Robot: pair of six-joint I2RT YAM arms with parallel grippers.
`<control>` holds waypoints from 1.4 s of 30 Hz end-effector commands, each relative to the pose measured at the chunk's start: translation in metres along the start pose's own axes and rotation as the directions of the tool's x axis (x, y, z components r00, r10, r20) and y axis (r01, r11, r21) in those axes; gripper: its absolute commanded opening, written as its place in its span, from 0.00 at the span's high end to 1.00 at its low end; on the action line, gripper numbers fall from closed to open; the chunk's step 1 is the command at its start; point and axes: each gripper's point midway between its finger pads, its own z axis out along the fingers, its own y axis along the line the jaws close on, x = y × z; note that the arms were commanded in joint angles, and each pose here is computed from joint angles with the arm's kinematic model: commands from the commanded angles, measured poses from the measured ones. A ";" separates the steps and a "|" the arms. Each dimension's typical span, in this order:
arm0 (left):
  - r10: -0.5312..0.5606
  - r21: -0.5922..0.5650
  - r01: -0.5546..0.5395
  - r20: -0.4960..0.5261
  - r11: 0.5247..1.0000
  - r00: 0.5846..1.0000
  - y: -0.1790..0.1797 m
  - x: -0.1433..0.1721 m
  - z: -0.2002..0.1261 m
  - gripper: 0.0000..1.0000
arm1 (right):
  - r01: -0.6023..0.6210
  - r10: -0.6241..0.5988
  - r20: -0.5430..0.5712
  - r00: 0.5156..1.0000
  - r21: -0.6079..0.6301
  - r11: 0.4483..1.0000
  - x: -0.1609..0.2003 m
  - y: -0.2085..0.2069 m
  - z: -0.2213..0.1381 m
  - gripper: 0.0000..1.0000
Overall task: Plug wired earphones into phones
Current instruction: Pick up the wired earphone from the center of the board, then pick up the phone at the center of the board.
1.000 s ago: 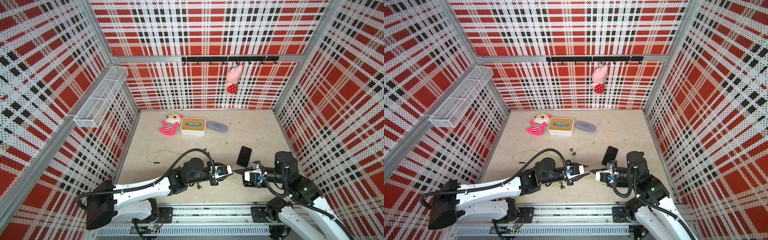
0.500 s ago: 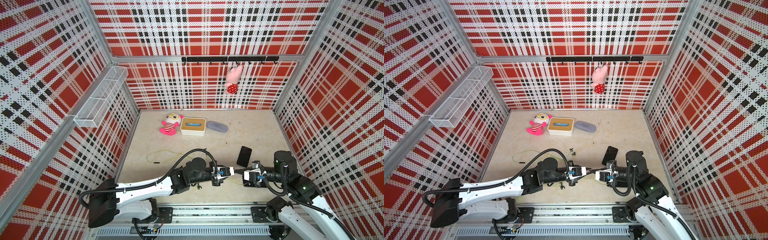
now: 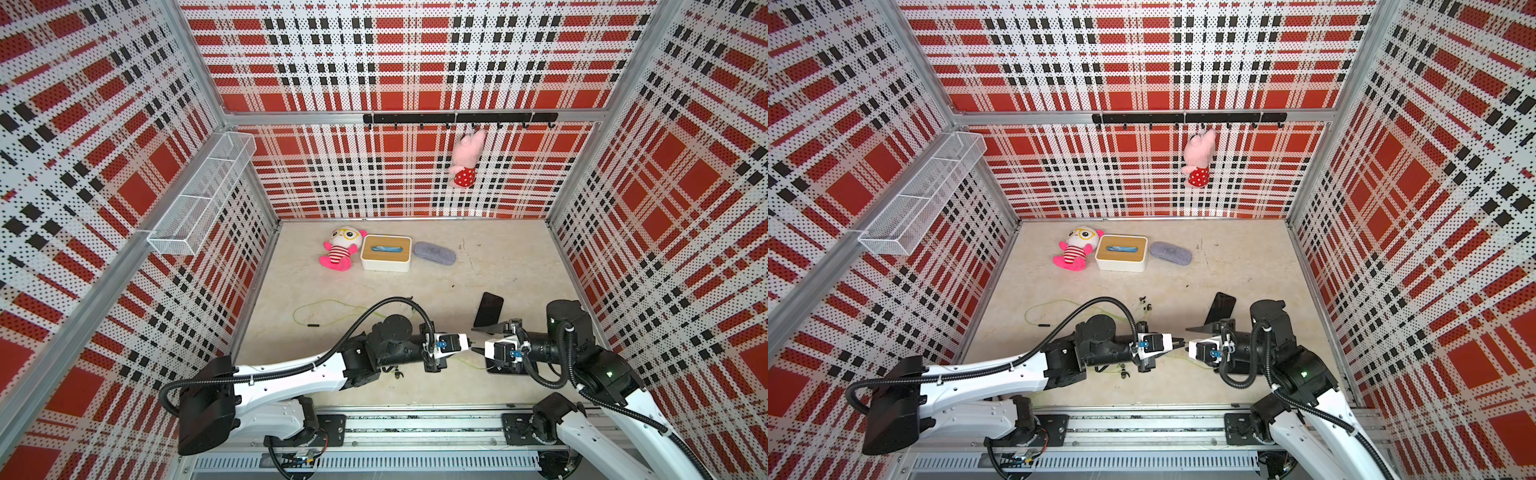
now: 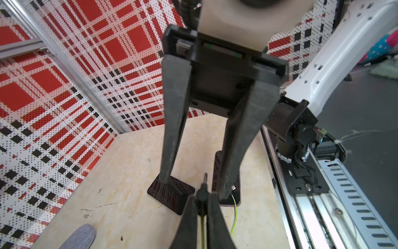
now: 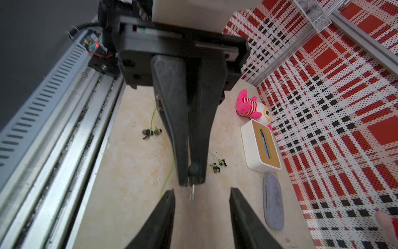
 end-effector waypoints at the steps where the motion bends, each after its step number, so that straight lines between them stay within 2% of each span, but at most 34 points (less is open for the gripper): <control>1: -0.182 -0.079 0.184 0.034 0.980 0.983 0.033 0.017 -0.006 1.00 | 0.076 -0.065 -0.279 0.958 0.027 0.997 0.048 -0.015 -0.001 0.47; 2: -0.238 -0.094 0.242 0.048 0.966 0.970 0.043 0.025 -0.009 1.00 | 0.084 -0.071 -0.369 0.927 0.021 0.996 0.067 -0.019 0.002 0.43; 4: -0.323 -0.144 0.329 0.060 0.933 0.944 0.059 0.039 -0.012 1.00 | 0.075 -0.068 -0.509 0.858 -0.008 0.997 0.102 -0.024 0.008 0.43; 6: -0.416 -0.187 0.421 0.067 0.888 0.907 0.077 0.057 -0.013 1.00 | 0.060 -0.078 -0.606 0.792 -0.050 0.997 0.134 -0.025 0.016 0.40; 10: -0.630 -0.217 0.632 0.087 0.744 0.772 0.110 0.098 -0.018 1.00 | 0.000 -0.094 -0.732 0.675 -0.127 0.992 0.185 -0.023 0.029 0.37; 12: -0.686 -0.228 0.688 0.104 0.689 0.721 0.120 0.114 -0.022 1.00 | -0.014 -0.114 -0.775 0.622 -0.157 0.987 0.206 -0.022 0.028 0.33; 14: -0.698 -0.250 0.694 0.088 0.675 0.711 0.121 0.128 -0.022 1.00 | -0.017 -0.153 -0.817 0.556 -0.195 0.981 0.228 -0.019 0.024 0.31; 17: -0.696 -0.249 0.686 0.060 0.684 0.716 0.117 0.138 -0.020 1.00 | -0.014 -0.208 -0.850 0.484 -0.245 0.969 0.250 -0.014 0.016 0.28; 20: -0.696 -0.251 0.683 0.047 0.686 0.717 0.117 0.145 -0.021 1.00 | 0.003 -0.217 -0.862 0.458 -0.242 0.970 0.262 -0.014 0.016 0.19; 26: -0.700 -0.237 0.688 0.045 0.685 0.712 0.116 0.145 -0.021 1.00 | 0.019 -0.236 -0.860 0.452 -0.255 0.967 0.282 -0.008 0.031 0.10; 31: -0.699 -0.240 0.685 0.037 0.688 0.714 0.114 0.148 -0.022 1.00 | 0.004 -0.220 -0.852 0.474 -0.248 0.969 0.295 -0.007 0.050 0.10; 35: -0.695 -0.239 0.681 0.030 0.692 0.718 0.113 0.150 -0.021 1.00 | 0.017 -0.230 -0.830 0.508 -0.257 0.966 0.295 -0.014 0.071 0.10; 38: -0.687 -0.248 0.672 0.032 0.698 0.726 0.114 0.150 -0.022 1.00 | 0.004 -0.219 -0.786 0.578 -0.266 0.964 0.287 -0.020 0.093 0.11; 42: -0.681 -0.255 0.664 0.026 0.703 0.732 0.115 0.153 -0.023 1.00 | -0.033 -0.211 -0.761 0.613 -0.292 0.956 0.288 -0.028 0.115 0.11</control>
